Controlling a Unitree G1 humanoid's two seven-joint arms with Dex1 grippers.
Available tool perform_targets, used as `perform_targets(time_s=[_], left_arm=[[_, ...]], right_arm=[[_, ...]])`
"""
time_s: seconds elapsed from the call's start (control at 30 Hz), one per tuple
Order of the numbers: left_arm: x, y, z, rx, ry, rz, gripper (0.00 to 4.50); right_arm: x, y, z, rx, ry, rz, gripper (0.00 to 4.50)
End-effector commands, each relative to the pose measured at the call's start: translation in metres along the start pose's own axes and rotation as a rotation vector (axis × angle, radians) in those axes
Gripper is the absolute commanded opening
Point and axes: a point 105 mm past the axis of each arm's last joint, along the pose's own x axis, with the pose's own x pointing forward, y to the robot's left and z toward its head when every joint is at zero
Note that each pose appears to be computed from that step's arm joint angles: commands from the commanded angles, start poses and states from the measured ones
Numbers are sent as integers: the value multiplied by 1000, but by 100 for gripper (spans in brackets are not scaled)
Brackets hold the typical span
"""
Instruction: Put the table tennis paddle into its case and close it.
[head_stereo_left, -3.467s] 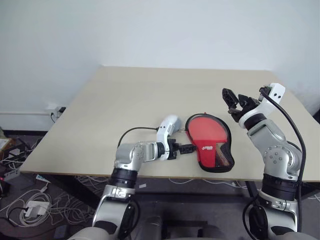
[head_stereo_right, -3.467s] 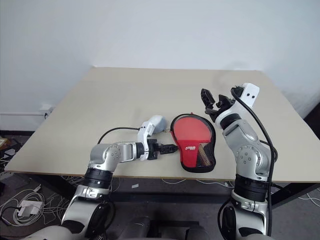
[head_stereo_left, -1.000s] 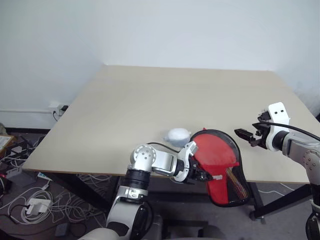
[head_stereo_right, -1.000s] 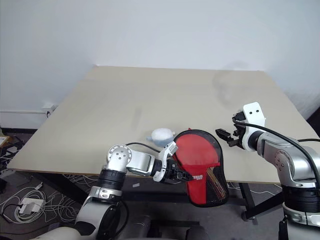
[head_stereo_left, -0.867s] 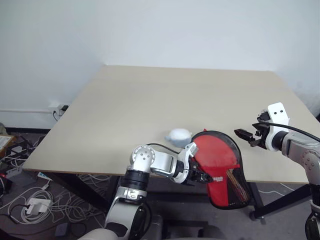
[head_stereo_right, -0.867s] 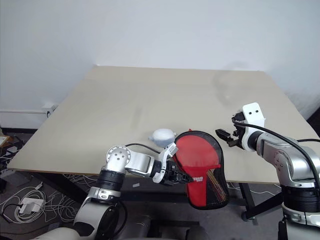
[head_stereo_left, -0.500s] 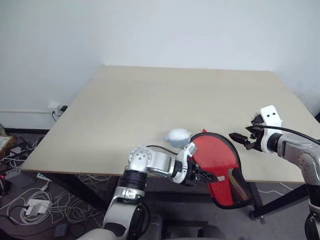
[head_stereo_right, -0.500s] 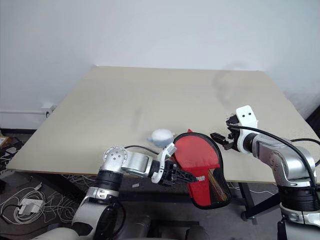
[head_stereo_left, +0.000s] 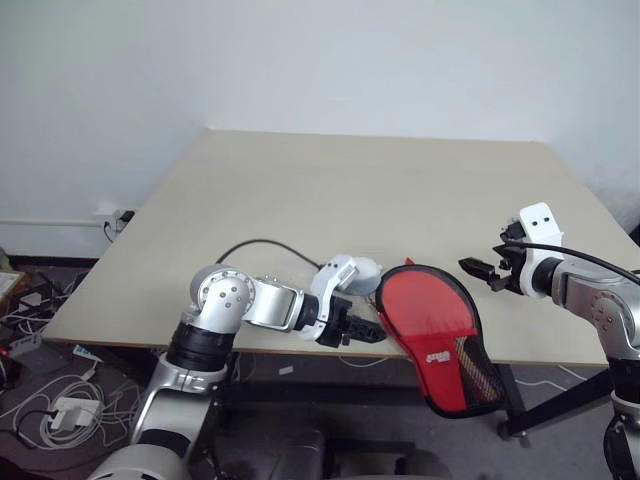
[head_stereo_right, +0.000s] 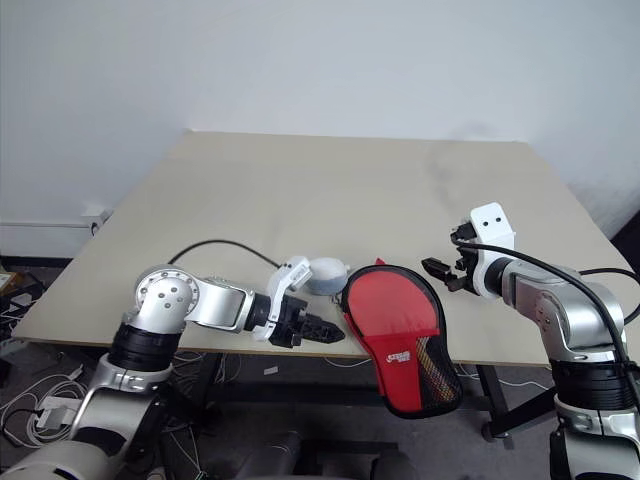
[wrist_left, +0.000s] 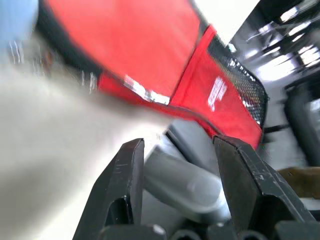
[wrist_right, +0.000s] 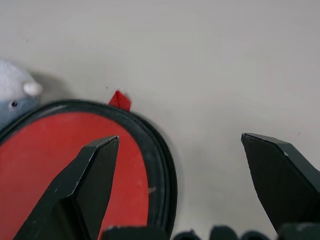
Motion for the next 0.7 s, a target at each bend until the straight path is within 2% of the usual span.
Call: perform_targets(time_s=[0.03,0.17,0.3,0.4,0.57,0.67,0.7], left_arm=[[16,-11,13,178,-66,-34,225],[34,-1,15,299,-103,36,225],[29,1,20,338,-144,37,225],[8,0,27,361,-193,12,225],[-44,2,48,399,-312,-21,225],[-59,16,60,417,-347,51,225],[-64,29,69,415,-363,116,225]], right_arm=[[-5,-7,24,-4,-84,-27,426],[2,-1,28,8,-92,-4,426],[8,11,33,41,-105,58,426],[15,23,21,18,-45,104,426],[26,48,4,26,0,176,426],[29,62,-4,20,8,200,426],[31,69,-10,22,15,219,426]])
